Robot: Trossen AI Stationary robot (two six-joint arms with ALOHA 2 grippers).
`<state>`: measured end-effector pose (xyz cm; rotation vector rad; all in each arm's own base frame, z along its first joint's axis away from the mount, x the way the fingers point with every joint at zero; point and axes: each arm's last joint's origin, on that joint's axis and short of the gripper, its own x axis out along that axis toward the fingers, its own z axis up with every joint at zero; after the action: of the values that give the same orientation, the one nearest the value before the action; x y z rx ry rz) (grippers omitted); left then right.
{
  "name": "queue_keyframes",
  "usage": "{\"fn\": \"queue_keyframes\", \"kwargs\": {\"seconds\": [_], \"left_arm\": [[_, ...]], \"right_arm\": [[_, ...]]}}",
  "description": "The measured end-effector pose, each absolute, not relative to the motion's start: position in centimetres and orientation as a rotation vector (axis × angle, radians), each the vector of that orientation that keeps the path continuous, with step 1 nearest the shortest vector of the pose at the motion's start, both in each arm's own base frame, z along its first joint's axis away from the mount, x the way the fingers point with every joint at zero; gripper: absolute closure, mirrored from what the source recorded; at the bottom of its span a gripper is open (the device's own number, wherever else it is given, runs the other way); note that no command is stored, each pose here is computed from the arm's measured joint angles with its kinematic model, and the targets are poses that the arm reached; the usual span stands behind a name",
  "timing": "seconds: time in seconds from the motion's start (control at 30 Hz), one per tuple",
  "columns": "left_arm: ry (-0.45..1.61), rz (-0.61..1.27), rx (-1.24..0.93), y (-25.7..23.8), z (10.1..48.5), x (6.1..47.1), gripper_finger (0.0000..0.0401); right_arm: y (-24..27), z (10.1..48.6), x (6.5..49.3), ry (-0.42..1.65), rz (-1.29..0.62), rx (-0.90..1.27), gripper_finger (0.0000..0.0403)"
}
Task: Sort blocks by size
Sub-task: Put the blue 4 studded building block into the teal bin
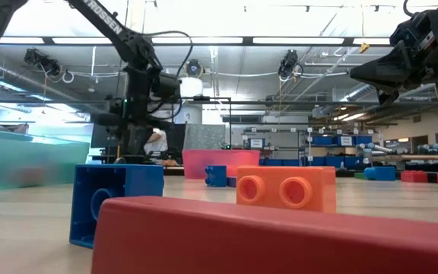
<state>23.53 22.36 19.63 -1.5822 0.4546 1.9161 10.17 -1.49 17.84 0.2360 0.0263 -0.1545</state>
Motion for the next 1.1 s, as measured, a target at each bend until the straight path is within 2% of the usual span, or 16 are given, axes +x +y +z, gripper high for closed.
{"fn": "queue_keyframes", "kwargs": {"seconds": [0.23,0.67,0.93,1.03,1.1], "left_arm": [[0.524,1.828,-1.511,24.1,17.6,24.1,0.0237],[0.582,1.841,-1.545,23.8,16.3,23.5,0.0238],[0.547,1.763,-1.609,23.6,14.9,23.6,0.0239],[0.519,1.741,-1.611,23.7,15.0,23.9,0.0256],[0.510,1.730,-1.610,23.7,15.0,24.1,0.0282]], "right_arm": [[-1.5,17.8,10.2,0.027,-0.155,0.236,0.0367],[-1.5,17.8,10.2,0.027,-0.155,0.236,0.0373],[-1.5,17.8,10.2,0.027,-0.154,0.236,0.0369],[-1.5,17.8,10.2,0.027,-0.154,0.236,0.0368],[-1.5,17.8,10.2,0.026,-0.155,0.236,0.0369]]}}
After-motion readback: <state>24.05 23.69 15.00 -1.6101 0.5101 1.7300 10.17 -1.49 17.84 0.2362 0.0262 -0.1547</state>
